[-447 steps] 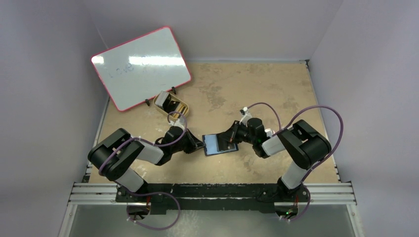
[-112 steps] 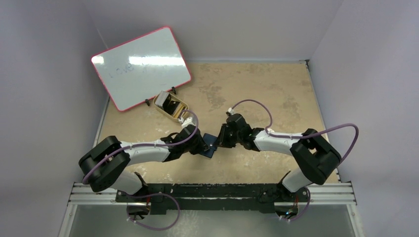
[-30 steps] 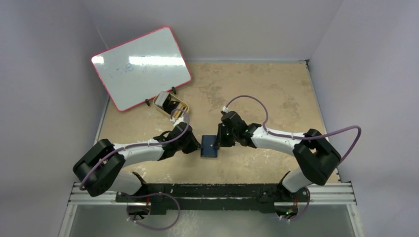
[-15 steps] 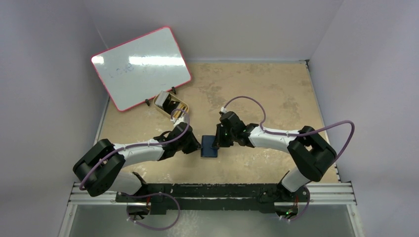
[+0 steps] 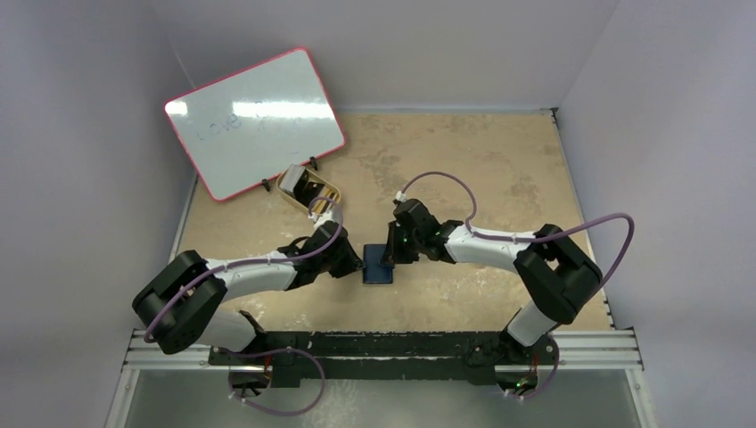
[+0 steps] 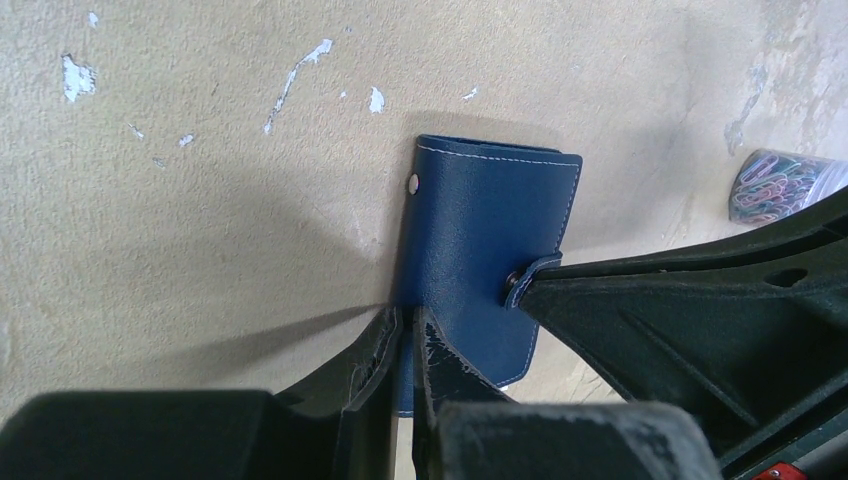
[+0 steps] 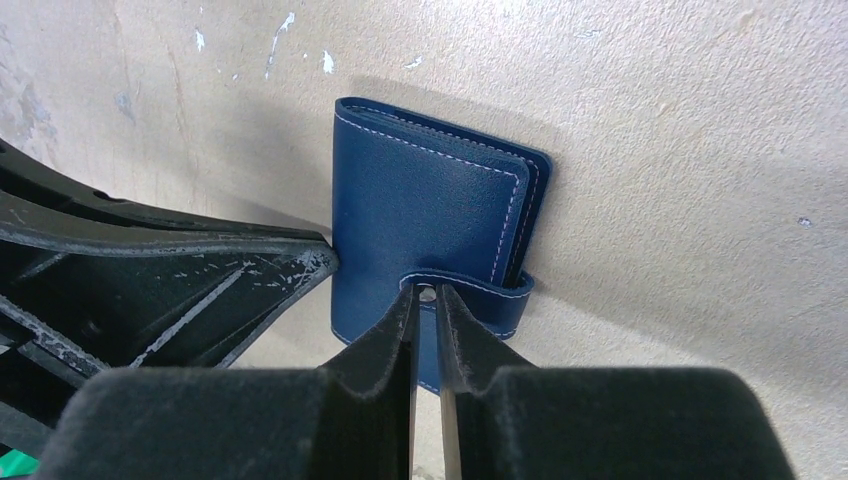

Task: Put the credit cards into the card holder
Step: Close the card holder at the center of the board.

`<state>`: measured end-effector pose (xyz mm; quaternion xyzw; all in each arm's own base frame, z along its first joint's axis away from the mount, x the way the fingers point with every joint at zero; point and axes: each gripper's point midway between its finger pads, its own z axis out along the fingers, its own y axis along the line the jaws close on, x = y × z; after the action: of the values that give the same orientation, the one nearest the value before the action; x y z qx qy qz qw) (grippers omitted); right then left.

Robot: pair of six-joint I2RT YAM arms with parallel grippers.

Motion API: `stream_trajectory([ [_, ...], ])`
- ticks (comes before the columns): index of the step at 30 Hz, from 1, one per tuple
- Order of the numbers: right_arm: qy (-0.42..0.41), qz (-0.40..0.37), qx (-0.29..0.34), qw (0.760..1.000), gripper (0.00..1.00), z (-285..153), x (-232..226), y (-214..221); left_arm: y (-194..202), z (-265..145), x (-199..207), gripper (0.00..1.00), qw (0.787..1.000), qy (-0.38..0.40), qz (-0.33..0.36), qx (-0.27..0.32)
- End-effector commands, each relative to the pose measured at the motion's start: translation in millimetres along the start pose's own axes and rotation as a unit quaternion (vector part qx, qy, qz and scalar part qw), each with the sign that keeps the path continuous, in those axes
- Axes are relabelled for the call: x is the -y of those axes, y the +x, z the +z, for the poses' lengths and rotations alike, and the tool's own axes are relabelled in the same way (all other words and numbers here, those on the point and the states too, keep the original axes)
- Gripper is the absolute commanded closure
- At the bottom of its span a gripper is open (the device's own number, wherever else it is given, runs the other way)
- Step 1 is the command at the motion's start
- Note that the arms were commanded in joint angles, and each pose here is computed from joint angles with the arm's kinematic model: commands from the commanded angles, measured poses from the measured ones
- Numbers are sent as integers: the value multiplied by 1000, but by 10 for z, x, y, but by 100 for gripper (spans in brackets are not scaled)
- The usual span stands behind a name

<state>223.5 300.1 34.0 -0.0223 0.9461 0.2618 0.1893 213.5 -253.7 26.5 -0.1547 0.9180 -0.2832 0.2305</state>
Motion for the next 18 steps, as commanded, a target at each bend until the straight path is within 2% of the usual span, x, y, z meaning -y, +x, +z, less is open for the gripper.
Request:
stream_trajectory([
  [1,37,-1,-4,999,87,66,109,-3,14,1,224,93,999,42,-1,-3],
  [18,154,-44,-77,984,86,175,513,302,-39,-45,219,94,999,44,4,13],
])
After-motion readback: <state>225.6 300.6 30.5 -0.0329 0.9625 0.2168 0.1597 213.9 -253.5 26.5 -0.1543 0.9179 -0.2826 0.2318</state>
